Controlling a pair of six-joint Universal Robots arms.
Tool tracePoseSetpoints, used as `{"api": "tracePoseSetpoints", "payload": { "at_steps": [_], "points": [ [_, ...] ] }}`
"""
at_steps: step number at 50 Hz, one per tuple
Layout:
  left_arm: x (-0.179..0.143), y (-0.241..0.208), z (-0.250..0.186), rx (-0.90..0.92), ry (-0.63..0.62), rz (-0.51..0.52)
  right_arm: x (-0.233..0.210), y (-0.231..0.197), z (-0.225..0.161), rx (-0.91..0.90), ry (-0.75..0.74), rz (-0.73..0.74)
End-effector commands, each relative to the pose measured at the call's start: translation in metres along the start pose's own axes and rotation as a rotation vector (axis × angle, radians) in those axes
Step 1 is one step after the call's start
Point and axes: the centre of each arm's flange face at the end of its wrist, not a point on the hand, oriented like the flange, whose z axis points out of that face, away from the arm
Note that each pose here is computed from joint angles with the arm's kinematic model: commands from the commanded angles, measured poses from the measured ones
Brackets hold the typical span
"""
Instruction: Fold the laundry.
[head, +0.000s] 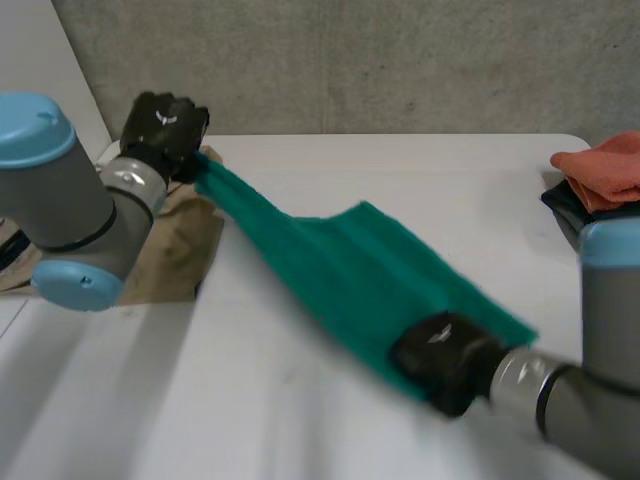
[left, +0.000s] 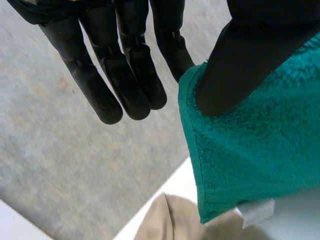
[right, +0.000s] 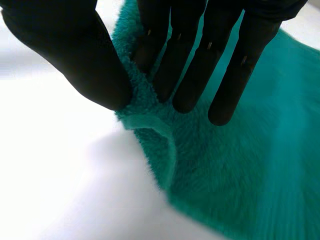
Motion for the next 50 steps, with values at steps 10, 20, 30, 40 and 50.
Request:
{"api": "tracePoseSetpoints", "payload": {
  "at_steps": [10,20,30,40,50],
  "points": [
    [0.000,-0.058,-0.021,0.098,0.044,-0.021,0.077,-0.071,-0.008,0.335,0.345,0.144],
    [-0.012,-0.115,-0.066,0.240,0.087,0.023,0.115,-0.120,0.040,0.476,0.281,0.208],
    [-0.014,-0.138,-0.092,0.315,0.119,0.041,0.103,-0.109,0.145,0.431,0.123,0.314],
    [-0.014,-0.123,-0.089,0.275,0.118,0.053,0.115,-0.102,0.199,0.532,0.189,0.348],
    [-0.034,-0.135,-0.062,0.344,0.042,0.070,0.197,-0.191,0.104,0.928,0.557,0.275]
  ]
}}
